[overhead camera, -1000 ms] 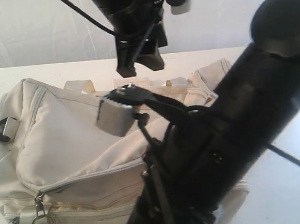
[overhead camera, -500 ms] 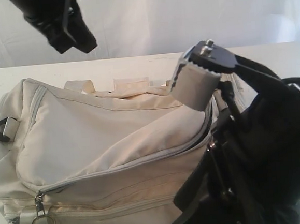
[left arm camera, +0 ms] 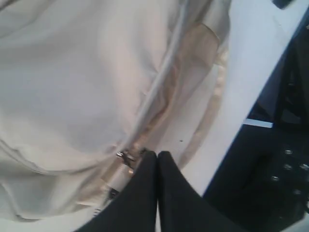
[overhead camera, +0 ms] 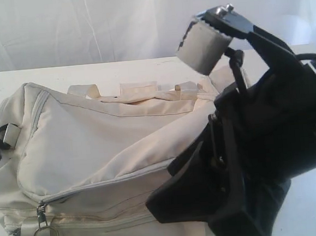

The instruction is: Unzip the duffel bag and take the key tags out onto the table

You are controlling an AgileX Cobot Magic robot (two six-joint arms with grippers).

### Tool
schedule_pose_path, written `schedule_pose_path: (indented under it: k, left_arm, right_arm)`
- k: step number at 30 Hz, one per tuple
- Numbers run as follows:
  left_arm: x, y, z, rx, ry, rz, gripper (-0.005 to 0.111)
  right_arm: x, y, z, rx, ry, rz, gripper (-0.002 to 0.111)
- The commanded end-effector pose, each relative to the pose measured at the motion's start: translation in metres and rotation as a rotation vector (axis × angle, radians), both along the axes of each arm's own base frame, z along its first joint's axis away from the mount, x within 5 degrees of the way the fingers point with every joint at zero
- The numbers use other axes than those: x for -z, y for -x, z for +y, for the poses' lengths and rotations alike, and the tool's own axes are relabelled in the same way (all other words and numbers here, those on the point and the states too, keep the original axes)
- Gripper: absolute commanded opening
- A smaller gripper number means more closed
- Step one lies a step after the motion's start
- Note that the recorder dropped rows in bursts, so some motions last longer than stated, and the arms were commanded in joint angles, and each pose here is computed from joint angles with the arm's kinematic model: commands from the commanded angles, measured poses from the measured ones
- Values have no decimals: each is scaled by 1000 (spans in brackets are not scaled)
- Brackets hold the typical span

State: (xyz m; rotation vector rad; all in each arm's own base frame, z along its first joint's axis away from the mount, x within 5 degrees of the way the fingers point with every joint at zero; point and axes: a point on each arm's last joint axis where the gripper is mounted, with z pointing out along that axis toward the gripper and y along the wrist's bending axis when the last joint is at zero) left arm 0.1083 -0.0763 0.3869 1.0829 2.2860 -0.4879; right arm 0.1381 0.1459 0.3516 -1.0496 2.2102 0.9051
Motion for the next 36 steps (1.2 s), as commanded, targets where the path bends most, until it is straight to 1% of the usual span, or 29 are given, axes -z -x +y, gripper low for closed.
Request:
schedule_pose_path:
  k: [1, 3, 8, 10, 12, 13, 15, 16, 17, 19, 21, 24, 28, 32, 36]
  left_arm:
    - [28, 38, 4, 32, 55, 150, 0]
    - [42, 42, 5, 22, 68, 173, 0]
    - [84, 37, 4, -36, 66, 234, 0]
    - [97, 35, 4, -58, 69, 247, 0]
    - [104, 35, 2, -70, 90, 262, 0]
    - [107, 35, 1, -76, 105, 274, 0]
    - [111, 36, 1, -79, 110, 286, 0]
    - [111, 36, 1, -80, 111, 289, 0]
    - [111, 36, 1, -80, 111, 289, 0]
    - [111, 36, 1, -79, 110, 290, 0]
    - [111, 36, 1, -79, 110, 290, 0]
    - [112, 37, 1, -76, 106, 294, 0]
    - [112, 37, 1, -75, 101, 294, 0]
    - [112, 36, 2, -77, 90, 288, 0]
    - [113, 34, 4, -64, 63, 241, 0]
  right_arm:
    - [-2, -4, -1, 40, -26, -30, 49]
    - [-3, -6, 0, 56, -38, -55, 49]
    - [-6, -13, 0, 76, -49, -152, 49]
    - [-6, -18, -2, 101, -29, -198, 45]
    - [-1, -24, -4, 98, 45, -246, 38]
    - [1, -27, -6, 90, 97, -278, 32]
    - [5, -33, -10, 52, 226, -321, 17]
    - [7, -36, -13, 29, 304, -340, 5]
    - [9, -40, -16, 27, 366, -345, 1]
    - [8, -45, -16, 58, 395, -346, 0]
    - [6, -45, -15, 69, 377, -351, 0]
    - [7, -41, -9, 27, 362, -360, 0]
    - [13, -38, -2, 6, 346, -379, 0]
    - [15, -31, 2, -39, 355, -364, 0]
    - [10, -20, 3, -71, 343, -378, 0]
